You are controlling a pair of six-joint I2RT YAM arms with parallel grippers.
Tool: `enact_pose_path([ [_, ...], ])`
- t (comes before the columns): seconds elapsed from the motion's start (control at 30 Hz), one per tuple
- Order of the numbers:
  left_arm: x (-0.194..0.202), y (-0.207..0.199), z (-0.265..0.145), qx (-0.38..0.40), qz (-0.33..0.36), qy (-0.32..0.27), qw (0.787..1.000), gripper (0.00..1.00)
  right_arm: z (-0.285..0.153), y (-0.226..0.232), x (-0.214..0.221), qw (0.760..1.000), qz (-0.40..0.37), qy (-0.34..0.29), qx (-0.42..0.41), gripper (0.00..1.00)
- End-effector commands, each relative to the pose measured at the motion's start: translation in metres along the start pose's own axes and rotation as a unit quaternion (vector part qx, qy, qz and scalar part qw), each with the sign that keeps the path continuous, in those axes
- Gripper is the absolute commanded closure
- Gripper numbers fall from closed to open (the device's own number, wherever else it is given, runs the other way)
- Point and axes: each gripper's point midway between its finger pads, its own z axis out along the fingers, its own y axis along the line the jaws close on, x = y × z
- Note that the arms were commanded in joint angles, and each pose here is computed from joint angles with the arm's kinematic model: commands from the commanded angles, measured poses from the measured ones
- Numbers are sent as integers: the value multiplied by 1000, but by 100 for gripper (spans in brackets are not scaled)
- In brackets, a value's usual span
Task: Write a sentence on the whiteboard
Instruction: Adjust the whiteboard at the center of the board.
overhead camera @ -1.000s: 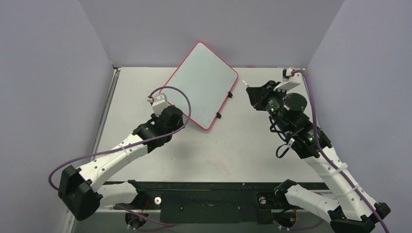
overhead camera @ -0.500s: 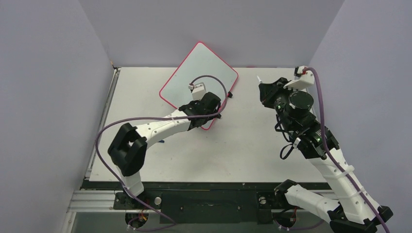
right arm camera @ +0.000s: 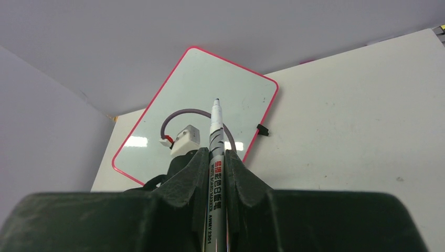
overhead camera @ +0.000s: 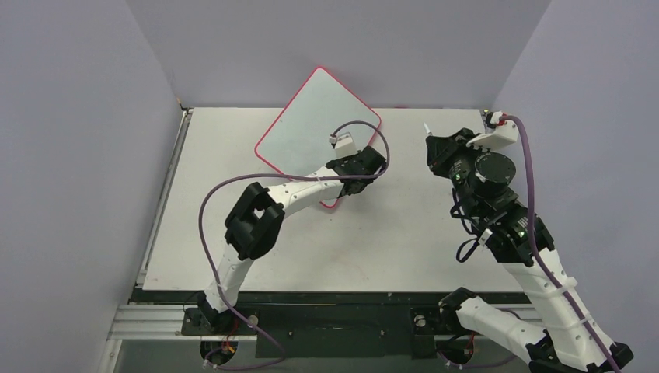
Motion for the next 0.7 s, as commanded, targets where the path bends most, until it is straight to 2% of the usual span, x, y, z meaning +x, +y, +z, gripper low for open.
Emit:
enact_pose_path([
  [0.0,-4,-1,3,-39,0,-33,999,58,-9,-3,-18,1000,0,-25,3,100],
  [0.67,9,17,42,-126,24,-76,989,63,-19,-17,-15,999,-22,-22,5,100],
])
